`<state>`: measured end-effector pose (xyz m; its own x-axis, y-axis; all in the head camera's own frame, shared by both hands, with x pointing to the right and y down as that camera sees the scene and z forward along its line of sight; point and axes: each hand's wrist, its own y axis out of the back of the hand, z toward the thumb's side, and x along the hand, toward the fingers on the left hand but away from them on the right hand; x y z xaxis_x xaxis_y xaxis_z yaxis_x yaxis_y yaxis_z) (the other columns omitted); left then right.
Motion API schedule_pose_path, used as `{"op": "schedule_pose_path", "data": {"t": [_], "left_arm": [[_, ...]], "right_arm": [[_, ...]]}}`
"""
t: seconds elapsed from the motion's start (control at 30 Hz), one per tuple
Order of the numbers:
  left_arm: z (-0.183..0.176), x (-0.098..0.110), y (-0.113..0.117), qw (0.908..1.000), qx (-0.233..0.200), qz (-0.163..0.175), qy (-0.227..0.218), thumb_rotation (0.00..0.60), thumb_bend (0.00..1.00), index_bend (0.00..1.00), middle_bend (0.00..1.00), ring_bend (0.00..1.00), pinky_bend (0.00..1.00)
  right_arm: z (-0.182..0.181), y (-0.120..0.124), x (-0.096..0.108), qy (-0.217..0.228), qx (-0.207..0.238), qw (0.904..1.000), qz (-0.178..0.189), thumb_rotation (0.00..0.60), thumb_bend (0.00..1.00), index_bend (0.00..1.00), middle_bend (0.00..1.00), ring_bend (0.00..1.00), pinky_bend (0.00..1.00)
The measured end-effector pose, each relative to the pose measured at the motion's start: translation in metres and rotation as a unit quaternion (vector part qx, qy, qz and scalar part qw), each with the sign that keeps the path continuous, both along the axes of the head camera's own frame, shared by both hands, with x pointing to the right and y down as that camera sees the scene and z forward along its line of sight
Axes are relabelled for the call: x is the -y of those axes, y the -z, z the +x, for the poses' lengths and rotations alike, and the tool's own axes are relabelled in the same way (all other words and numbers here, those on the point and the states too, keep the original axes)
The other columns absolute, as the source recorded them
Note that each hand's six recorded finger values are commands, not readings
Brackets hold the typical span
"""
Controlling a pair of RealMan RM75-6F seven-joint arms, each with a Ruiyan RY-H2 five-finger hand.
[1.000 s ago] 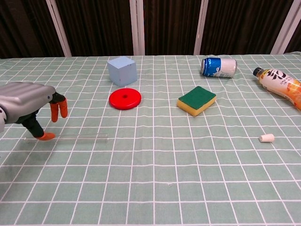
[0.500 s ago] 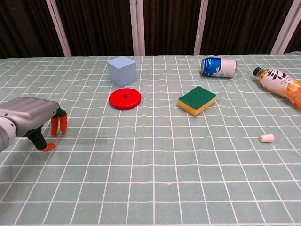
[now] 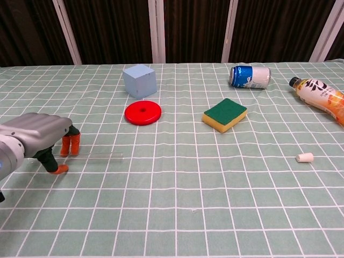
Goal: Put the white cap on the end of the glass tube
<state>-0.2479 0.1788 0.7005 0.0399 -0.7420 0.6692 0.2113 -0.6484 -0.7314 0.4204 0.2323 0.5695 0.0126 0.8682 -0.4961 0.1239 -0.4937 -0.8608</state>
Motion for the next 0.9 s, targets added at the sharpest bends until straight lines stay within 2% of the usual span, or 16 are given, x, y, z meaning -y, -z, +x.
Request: {"op": "schedule_pose_path", "data": {"t": [0.17,0.43,0.73,0.9], "left_arm": [[0.0008,-0.0006,-0.0018,1.0,0.002,-0.002,-0.001,0.6,0.45,0.47,0.44,0.19,0.25],[0.0021,-0.0004,-0.003,1.0,0.0,-0.002,0.001,0.6,0.63,0.5,0.48,0.2,0.25],[0.0022,0.0022,-0.0014,0.9998,-0.016,0.008,0.008,0.6,0.65,0.52,0.52,0.21,0.25],[0.0045,0.0086,0.0052,0.9982,-0.048,0.035,0.009,0.6,0.65,0.53,0.53,0.22,0.25]], "right_arm": [[0.0,-0.0001,-0.0004,-0.002,0.002,1.0,-0.001,0.6,0.33,0.0,0.0,0.0,0.0],[0.0001,-0.0003,-0.0004,-0.004,0.003,1.0,-0.003,0.6,0.33,0.0,0.0,0.0,0.0],[0.0005,-0.0003,-0.0006,-0.005,0.003,1.0,-0.004,0.6,0.33,0.0,0.0,0.0,0.0],[0.0008,-0.0004,-0.0009,-0.005,0.003,1.0,-0.005,0.6,0.33,0.0,0.0,0.0,0.0]]}}
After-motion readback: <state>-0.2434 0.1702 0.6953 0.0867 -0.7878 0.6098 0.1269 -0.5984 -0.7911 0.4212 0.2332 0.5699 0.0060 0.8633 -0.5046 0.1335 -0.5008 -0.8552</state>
